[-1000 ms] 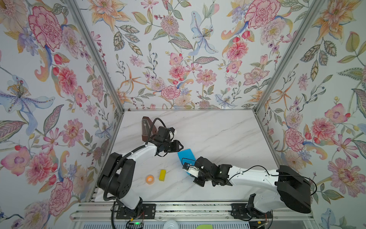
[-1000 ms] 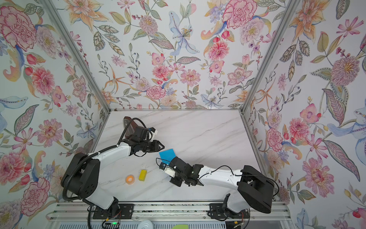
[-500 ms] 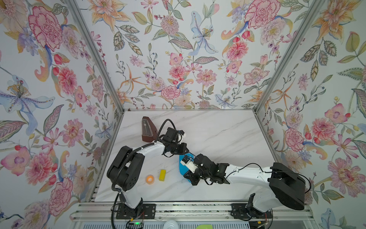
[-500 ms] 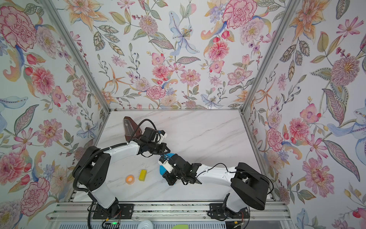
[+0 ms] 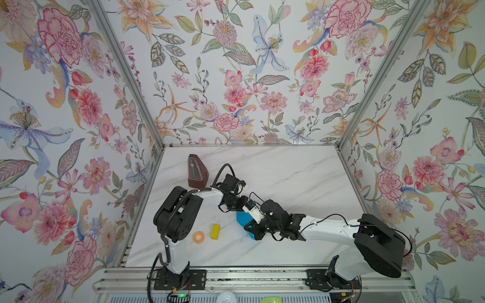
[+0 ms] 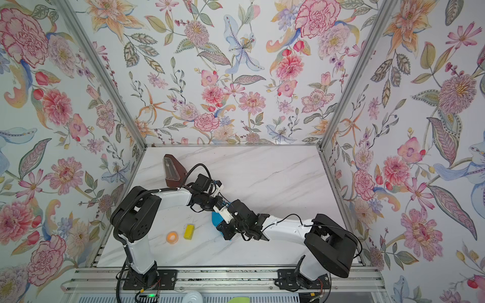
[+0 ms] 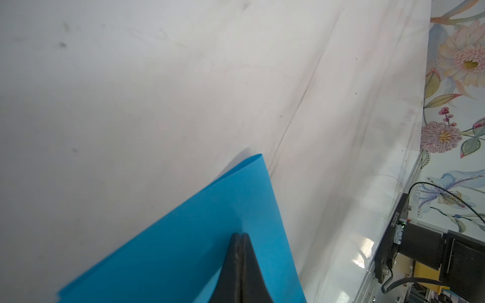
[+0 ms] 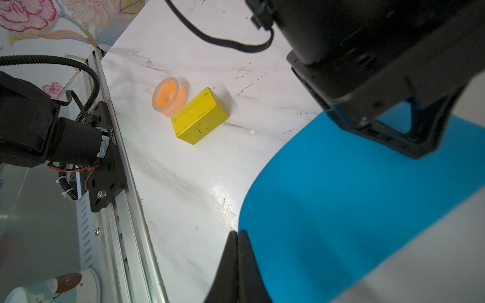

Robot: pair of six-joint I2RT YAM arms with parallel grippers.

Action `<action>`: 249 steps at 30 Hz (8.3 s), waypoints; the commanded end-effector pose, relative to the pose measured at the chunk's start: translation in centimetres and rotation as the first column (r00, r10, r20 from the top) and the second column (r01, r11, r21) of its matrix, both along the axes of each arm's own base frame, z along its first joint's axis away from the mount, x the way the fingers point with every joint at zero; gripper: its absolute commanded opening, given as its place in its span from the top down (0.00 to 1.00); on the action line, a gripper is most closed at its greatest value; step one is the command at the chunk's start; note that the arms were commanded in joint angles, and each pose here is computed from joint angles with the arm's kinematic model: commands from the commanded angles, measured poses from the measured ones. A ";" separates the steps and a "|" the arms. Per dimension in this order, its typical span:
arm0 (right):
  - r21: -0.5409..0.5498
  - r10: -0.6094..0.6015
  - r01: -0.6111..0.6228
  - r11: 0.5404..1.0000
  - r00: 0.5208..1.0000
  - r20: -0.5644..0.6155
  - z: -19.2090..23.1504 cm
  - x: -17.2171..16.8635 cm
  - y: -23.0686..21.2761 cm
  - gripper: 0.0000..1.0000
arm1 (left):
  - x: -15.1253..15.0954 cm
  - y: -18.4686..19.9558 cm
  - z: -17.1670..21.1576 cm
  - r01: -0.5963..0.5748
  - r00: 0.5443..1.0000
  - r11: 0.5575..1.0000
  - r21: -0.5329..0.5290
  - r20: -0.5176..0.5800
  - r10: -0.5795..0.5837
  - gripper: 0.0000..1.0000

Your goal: Fold a paper plane with a square sheet of paper (fold left side to right side)

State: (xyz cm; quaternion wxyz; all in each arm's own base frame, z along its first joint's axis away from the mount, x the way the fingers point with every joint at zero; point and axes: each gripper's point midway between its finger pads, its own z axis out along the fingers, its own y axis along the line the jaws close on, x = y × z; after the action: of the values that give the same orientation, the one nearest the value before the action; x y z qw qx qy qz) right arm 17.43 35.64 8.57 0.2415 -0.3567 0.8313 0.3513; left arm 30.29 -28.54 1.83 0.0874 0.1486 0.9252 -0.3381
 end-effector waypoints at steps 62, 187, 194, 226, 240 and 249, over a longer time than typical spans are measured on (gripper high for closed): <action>-0.165 -0.123 0.106 0.981 0.988 -0.096 -7.6 4.4 -4.0 1.00 | -2.2 0.8 -2.6 0.104 0.994 0.993 0.049 -0.037 -0.102 1.00; -0.153 -0.211 0.190 0.970 0.968 -0.134 -5.7 6.9 -4.6 0.84 | -9.6 1.3 -2.4 -0.017 0.995 0.988 0.154 -0.095 0.032 1.00; -0.067 -0.394 0.388 0.919 0.906 -0.154 1.2 8.1 -5.2 0.67 | -8.7 -0.3 -1.7 -0.154 0.985 0.985 0.077 -0.069 0.159 1.00; -0.305 -0.616 0.553 0.775 0.556 -0.558 -5.6 2.9 -4.3 1.00 | -9.1 0.2 -2.9 -0.275 0.957 0.959 0.066 -0.076 0.280 1.00; -0.345 -0.644 0.557 0.755 0.533 -0.548 -7.1 3.4 -5.0 1.00 | -9.0 0.1 -2.8 -0.266 0.960 0.962 0.068 -0.075 0.271 1.00; -0.421 -0.691 0.554 0.719 0.499 -0.523 -9.2 2.1 -7.3 1.00 | -9.1 0.4 -3.1 -0.270 0.958 0.959 0.086 -0.074 0.276 1.00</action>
State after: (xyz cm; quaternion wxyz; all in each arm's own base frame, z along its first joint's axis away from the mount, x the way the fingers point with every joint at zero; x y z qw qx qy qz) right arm 20.83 30.83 1.80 0.0295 0.0759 0.9486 0.3059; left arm 22.41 -30.48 1.70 0.1127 0.0221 0.9276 -0.3554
